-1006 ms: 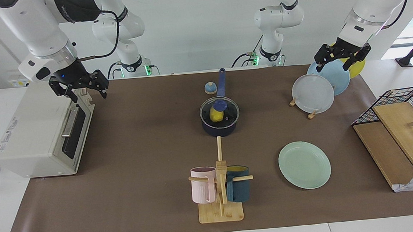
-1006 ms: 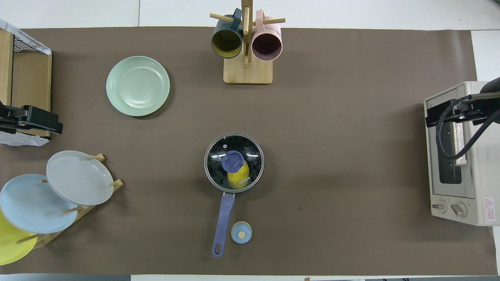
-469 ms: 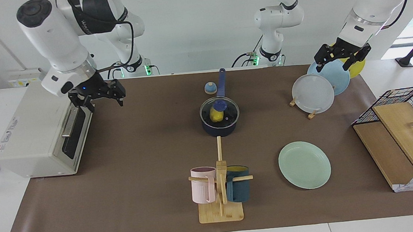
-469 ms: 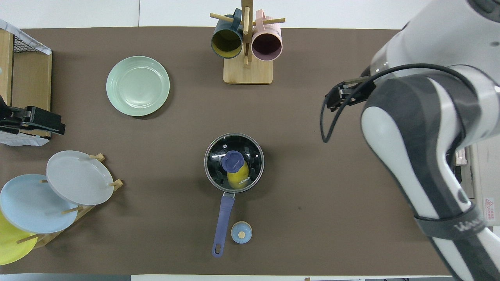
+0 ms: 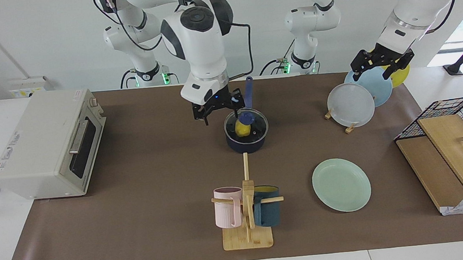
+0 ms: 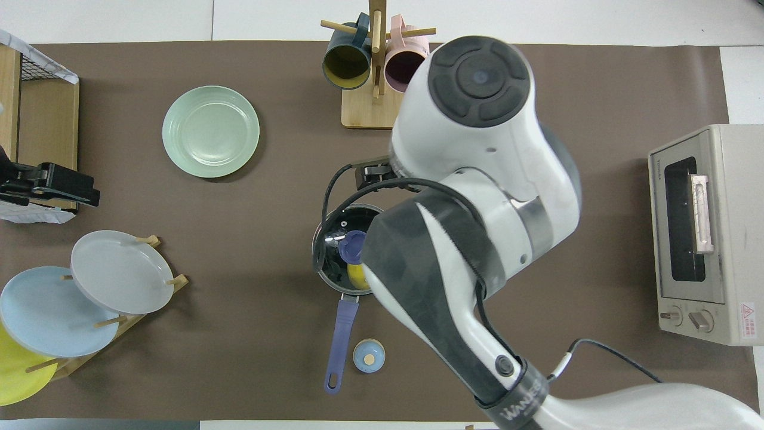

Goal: Transfer potato from pot to plate
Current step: 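Reach the right gripper to the glass lid on the black saucepan, then grasp the glass lid knob with the right gripper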

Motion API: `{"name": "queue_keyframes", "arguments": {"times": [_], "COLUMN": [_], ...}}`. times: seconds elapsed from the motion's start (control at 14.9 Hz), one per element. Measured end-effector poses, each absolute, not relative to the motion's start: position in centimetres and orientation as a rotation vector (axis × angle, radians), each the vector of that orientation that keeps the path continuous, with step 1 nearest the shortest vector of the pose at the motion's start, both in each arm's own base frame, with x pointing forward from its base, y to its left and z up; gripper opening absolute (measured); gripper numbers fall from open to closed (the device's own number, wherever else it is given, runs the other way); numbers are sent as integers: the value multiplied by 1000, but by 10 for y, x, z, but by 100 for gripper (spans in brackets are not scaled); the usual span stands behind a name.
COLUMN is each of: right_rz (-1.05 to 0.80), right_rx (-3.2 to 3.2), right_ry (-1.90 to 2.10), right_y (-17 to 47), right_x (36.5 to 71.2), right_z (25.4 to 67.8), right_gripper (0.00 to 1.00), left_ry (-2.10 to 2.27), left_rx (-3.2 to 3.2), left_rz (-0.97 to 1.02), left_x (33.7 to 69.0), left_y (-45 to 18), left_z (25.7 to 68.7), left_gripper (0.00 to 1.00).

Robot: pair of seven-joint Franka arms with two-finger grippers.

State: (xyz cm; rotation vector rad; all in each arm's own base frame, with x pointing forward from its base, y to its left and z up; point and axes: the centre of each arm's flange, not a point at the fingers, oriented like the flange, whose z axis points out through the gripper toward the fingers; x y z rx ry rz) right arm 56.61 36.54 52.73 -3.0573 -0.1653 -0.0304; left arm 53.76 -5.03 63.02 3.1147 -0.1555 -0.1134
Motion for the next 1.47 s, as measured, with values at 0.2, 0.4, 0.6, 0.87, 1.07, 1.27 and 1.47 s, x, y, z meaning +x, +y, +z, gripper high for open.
{"name": "queue_keyframes", "arguments": {"times": [0.2, 0.4, 0.6, 0.87, 1.07, 1.27, 1.47], "right_rz": [-70, -88, -66, -41, -64, -71, -77], "right_rx": [-3049, -3045, -3052, -3062, -3082, -3095, -3096], "right_ry": [-191, -228, -263, -306, -358, -389, -390], "right_y": [403, 420, 429, 440, 442, 443, 441], "right_x": [549, 539, 525, 507, 494, 485, 484], "right_z": [493, 460, 435, 413, 400, 396, 398], "right_gripper": [100, 100, 100, 100, 100, 100, 96], "left_ry": [-154, -153, -153, -152, -151, -151, -151], "left_rx": [3115, 3115, 3115, 3115, 3115, 3115, 3115], "left_rz": [-113, -113, -113, -108, -99, -98, -97], "left_x": [538, 538, 538, 538, 539, 539, 539], "left_y": [-50, -49, -50, -49, -49, -49, -49], "left_z": [630, 630, 630, 630, 631, 631, 631], "left_gripper": [100, 100, 100, 100, 100, 100, 100]}}
